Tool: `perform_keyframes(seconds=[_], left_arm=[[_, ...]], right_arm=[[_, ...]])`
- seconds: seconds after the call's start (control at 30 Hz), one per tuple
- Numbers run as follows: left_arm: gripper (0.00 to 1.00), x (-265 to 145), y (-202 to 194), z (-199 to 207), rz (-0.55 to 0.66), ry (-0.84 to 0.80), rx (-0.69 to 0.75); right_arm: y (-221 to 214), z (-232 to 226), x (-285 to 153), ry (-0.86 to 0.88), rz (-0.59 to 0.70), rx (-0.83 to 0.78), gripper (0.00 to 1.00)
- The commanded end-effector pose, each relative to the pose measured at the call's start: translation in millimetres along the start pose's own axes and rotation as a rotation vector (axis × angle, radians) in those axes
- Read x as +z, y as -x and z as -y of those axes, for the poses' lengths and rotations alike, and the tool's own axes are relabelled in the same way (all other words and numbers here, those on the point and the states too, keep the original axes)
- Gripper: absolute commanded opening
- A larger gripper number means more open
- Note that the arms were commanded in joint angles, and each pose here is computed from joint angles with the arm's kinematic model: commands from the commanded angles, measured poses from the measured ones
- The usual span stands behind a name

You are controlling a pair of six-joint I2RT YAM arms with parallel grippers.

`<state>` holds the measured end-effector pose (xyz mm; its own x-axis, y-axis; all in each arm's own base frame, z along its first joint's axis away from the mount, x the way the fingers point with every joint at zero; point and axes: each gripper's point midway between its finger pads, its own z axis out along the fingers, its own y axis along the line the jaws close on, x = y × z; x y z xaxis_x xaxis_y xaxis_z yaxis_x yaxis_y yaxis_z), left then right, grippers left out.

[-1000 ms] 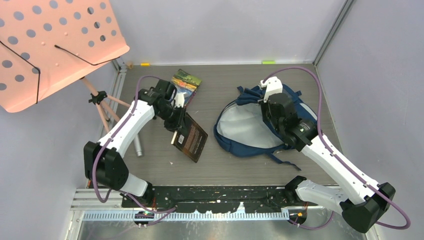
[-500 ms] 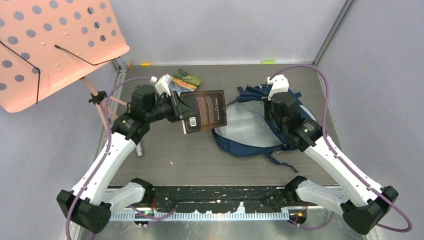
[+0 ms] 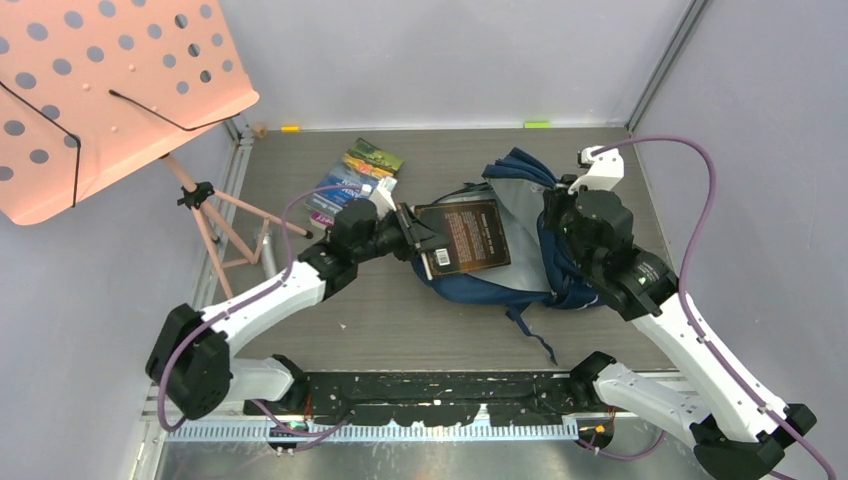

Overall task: Pack the student bag
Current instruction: Place the book in the student bag.

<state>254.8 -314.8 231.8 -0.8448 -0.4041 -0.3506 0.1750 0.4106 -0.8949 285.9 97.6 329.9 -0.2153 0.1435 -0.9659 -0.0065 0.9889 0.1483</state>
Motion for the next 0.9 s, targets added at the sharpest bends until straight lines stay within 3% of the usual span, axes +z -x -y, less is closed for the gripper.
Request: perform_keyframes(seconds=[0.0,0.53,0.87], left_arm=[[0.0,13.5,27.3,61.9,0.133,-0.241,0.019],[0.0,65.3,11.0,-10.7,0.232,-0.05,-0.123],[0.0,98.2,-5.7,-11.9,0.198,-0.051,-0.138]], right_arm=[[108.2,-15.3,-26.6,0.105,0.356,0.297,0.01],[107.1,-10.1,-26.1,0.076,0.357,0.305,0.0],[103.3,-11.9,-22.2,0.076,0.348,0.291,0.0]])
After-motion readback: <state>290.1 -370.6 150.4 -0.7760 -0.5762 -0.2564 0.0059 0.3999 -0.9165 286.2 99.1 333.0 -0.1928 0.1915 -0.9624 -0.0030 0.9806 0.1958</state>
